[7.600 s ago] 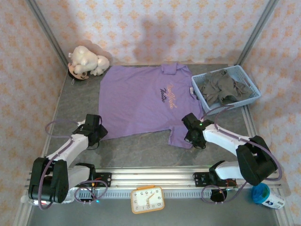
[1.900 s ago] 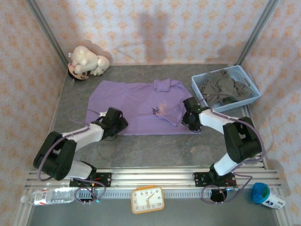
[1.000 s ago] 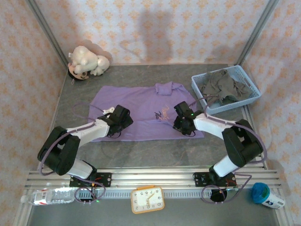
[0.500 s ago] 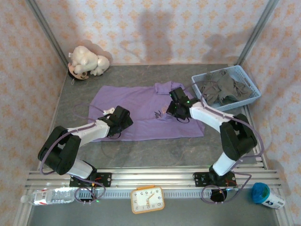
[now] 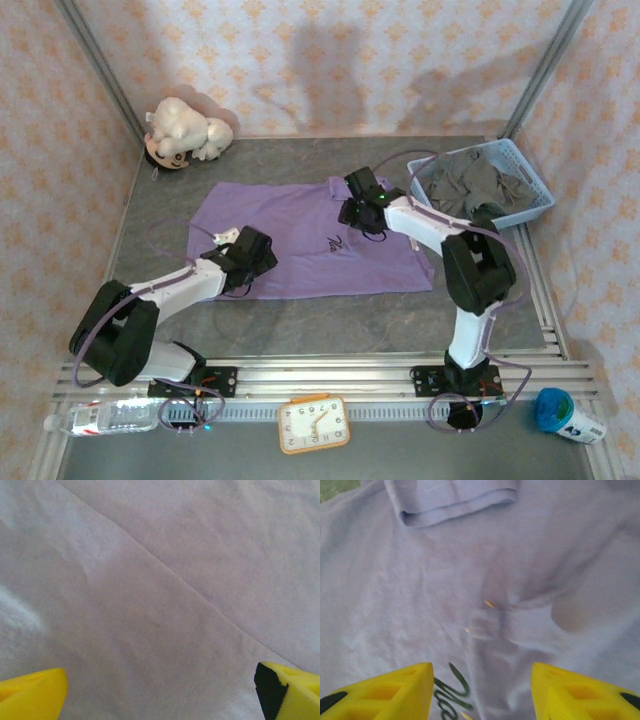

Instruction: Fold and stack the mixed laundry pile

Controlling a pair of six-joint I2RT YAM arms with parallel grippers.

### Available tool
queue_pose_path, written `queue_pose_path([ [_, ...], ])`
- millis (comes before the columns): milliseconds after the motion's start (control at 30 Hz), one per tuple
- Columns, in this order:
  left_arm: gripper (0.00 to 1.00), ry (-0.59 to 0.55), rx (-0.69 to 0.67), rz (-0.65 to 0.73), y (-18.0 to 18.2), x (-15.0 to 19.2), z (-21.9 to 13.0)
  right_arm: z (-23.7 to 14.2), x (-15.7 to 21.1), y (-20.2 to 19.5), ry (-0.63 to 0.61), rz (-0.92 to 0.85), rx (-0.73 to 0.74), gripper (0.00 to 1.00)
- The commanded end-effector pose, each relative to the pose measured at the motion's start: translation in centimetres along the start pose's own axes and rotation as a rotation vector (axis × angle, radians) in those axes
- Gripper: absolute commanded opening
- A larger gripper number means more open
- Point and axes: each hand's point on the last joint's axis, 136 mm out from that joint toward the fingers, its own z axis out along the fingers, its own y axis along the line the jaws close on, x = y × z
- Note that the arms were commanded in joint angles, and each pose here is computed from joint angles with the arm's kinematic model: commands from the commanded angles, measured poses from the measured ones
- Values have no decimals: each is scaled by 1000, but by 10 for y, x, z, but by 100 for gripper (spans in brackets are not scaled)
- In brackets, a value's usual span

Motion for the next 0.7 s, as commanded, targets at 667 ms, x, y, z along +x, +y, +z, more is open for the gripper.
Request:
queue_pose_path([
  [667, 95, 134, -95, 56, 28, 44, -13, -30, 91, -118, 129, 119, 209, 58],
])
